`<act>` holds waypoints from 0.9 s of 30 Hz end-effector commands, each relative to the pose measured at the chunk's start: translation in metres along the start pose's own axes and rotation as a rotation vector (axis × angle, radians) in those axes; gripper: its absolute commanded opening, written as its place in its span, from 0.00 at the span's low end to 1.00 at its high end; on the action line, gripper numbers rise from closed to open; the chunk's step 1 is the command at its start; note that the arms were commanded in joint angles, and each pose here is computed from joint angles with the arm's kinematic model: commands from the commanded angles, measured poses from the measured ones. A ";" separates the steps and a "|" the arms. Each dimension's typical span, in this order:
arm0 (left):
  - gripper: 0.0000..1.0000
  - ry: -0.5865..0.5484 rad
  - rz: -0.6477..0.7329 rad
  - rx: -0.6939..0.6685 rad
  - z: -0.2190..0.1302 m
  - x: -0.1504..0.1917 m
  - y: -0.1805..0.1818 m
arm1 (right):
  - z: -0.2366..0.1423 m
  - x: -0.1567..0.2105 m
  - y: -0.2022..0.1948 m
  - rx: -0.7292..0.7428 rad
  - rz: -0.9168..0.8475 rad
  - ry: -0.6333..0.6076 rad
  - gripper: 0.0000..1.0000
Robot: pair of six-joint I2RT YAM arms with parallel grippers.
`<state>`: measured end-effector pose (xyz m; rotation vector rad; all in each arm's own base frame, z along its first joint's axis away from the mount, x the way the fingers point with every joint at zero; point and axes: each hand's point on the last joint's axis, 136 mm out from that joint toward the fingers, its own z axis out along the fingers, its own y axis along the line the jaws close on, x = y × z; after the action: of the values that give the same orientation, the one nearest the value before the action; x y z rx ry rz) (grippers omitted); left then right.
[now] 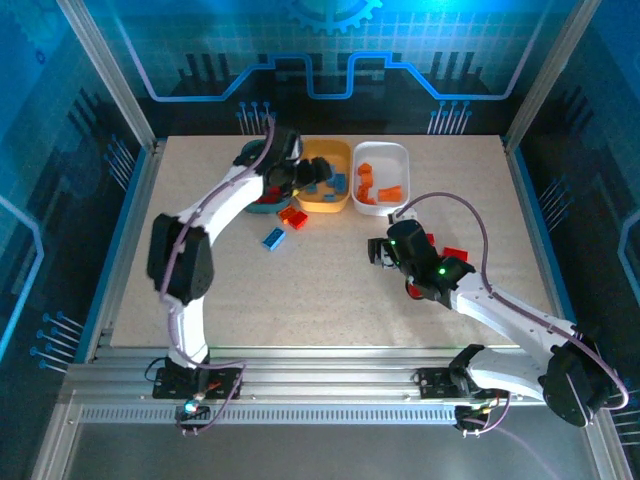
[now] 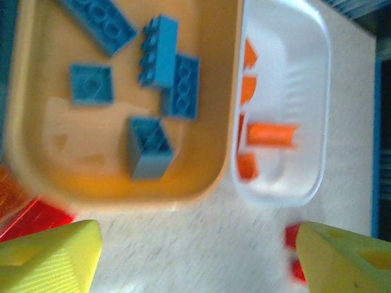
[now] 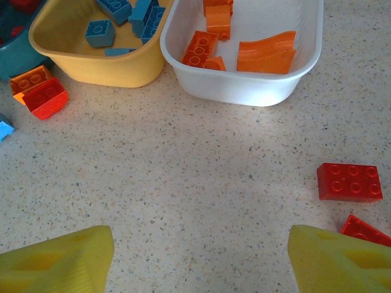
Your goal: Sort the legos into containers by color
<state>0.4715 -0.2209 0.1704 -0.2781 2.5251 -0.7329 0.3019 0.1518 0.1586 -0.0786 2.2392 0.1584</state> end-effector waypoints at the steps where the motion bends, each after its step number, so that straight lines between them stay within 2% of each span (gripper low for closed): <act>1: 0.87 0.033 0.218 -0.148 -0.020 0.032 0.045 | 0.002 -0.003 -0.003 0.005 0.023 -0.015 0.76; 5: 0.88 0.100 0.269 -0.359 -0.024 0.071 0.109 | 0.001 -0.003 -0.001 -0.009 0.027 -0.010 0.77; 10: 0.87 0.122 0.317 -0.478 -0.015 0.082 0.143 | 0.002 -0.002 -0.001 -0.007 0.028 -0.008 0.77; 17: 0.82 0.154 0.401 -0.561 0.012 0.077 0.166 | 0.003 -0.001 -0.001 -0.003 0.022 -0.003 0.77; 21: 0.73 0.163 0.405 -0.553 0.020 0.069 0.160 | 0.003 -0.001 -0.002 0.000 0.022 -0.003 0.77; 24: 0.58 0.188 0.368 -0.557 0.023 0.072 0.161 | 0.003 -0.002 -0.002 0.001 0.022 -0.003 0.77; 27: 0.55 0.250 0.348 -0.560 0.030 0.083 0.167 | 0.002 -0.002 -0.002 0.000 0.022 -0.004 0.77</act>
<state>0.4134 -0.1248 0.0350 0.0838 2.7974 0.0739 0.3017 0.1533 0.1565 -0.0845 2.2466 0.1637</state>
